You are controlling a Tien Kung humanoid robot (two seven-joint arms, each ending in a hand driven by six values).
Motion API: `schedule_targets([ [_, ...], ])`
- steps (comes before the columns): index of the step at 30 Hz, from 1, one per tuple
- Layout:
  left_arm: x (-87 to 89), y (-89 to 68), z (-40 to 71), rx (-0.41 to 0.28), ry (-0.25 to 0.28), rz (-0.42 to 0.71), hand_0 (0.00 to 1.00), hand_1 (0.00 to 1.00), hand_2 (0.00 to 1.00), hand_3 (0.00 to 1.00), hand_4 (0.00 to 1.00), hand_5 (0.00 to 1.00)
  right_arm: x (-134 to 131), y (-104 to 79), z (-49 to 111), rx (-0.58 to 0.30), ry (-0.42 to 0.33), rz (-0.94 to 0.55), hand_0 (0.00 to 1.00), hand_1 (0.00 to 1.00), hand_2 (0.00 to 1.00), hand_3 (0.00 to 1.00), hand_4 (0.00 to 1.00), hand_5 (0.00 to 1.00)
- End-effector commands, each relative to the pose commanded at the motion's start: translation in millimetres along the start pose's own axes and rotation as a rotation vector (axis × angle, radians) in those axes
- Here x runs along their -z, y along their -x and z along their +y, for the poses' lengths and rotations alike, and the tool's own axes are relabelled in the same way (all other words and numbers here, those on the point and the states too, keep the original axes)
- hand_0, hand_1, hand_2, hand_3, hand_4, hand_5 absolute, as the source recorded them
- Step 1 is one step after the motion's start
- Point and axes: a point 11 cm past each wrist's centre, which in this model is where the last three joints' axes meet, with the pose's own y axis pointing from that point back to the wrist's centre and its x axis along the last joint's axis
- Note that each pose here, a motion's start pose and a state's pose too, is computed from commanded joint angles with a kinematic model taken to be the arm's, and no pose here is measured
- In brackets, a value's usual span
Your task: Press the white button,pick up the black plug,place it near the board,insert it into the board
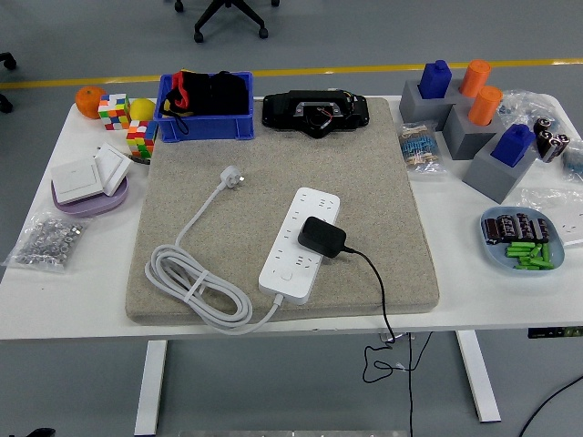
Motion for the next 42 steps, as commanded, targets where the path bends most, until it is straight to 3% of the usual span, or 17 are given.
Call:
schedule_targets([
  [42, 1.6, -1.2, -0.1, -0.002, -0.005, -0.005, 0.706, 0.666, 0.584, 0.678, 0.660, 0.269, -4.3, 4.9, 4.3, 0.023, 0.009, -0.010, 0.903, 0.837, 0.763, 0.763, 0.903, 0.550],
])
